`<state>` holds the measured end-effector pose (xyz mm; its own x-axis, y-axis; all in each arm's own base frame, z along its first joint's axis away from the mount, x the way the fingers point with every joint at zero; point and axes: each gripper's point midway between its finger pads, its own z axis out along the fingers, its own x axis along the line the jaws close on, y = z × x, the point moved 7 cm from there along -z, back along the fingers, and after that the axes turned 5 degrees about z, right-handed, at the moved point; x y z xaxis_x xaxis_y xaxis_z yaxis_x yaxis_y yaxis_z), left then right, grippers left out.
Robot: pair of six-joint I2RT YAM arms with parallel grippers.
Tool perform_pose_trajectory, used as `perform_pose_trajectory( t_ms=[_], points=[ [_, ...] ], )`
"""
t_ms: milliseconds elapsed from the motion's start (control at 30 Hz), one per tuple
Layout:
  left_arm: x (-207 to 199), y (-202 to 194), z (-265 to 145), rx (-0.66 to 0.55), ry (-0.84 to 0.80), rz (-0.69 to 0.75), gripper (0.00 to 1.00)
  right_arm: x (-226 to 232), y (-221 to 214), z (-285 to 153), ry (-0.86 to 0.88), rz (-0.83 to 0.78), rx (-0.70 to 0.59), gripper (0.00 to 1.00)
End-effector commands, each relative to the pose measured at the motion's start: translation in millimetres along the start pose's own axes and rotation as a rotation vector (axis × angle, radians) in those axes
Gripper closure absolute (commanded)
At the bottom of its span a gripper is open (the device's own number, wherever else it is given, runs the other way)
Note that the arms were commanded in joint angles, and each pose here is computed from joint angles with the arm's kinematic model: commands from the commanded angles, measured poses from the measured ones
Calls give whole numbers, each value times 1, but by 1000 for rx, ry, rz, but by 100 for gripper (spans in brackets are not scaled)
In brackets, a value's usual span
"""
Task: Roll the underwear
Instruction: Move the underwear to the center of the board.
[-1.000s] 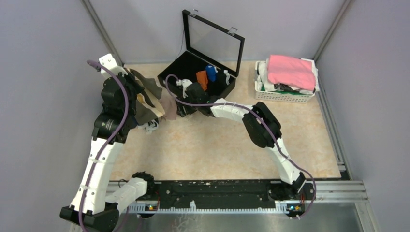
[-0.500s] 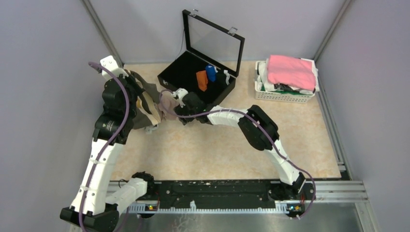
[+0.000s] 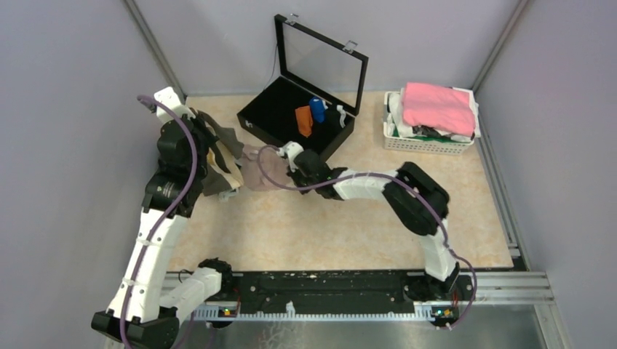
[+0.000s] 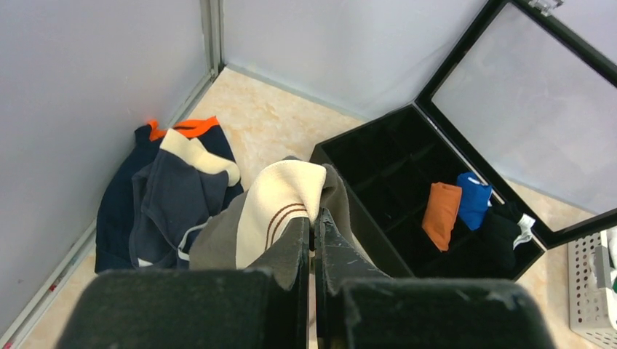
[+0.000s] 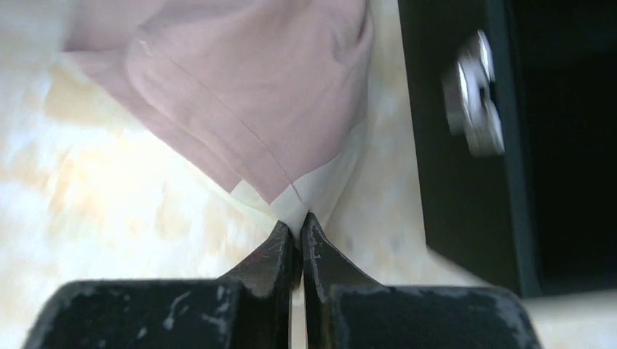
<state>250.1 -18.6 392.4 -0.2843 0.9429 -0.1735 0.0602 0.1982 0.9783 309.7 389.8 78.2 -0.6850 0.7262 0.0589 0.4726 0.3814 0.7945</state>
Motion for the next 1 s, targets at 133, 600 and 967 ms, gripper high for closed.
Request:
perform_pose_trajectory(
  t_ms=[133, 600, 967],
  points=[
    [-10, -15, 13, 6, -41, -55, 100, -5, 7, -152, 43, 170, -204, 100],
    [-19, -110, 99, 218, -8, -114, 60, -38, -99, -268, -152, 446, -71, 100],
    [-55, -156, 72, 417, -286, -93, 6, -45, -88, -275, -167, 451, 10, 100]
  ],
)
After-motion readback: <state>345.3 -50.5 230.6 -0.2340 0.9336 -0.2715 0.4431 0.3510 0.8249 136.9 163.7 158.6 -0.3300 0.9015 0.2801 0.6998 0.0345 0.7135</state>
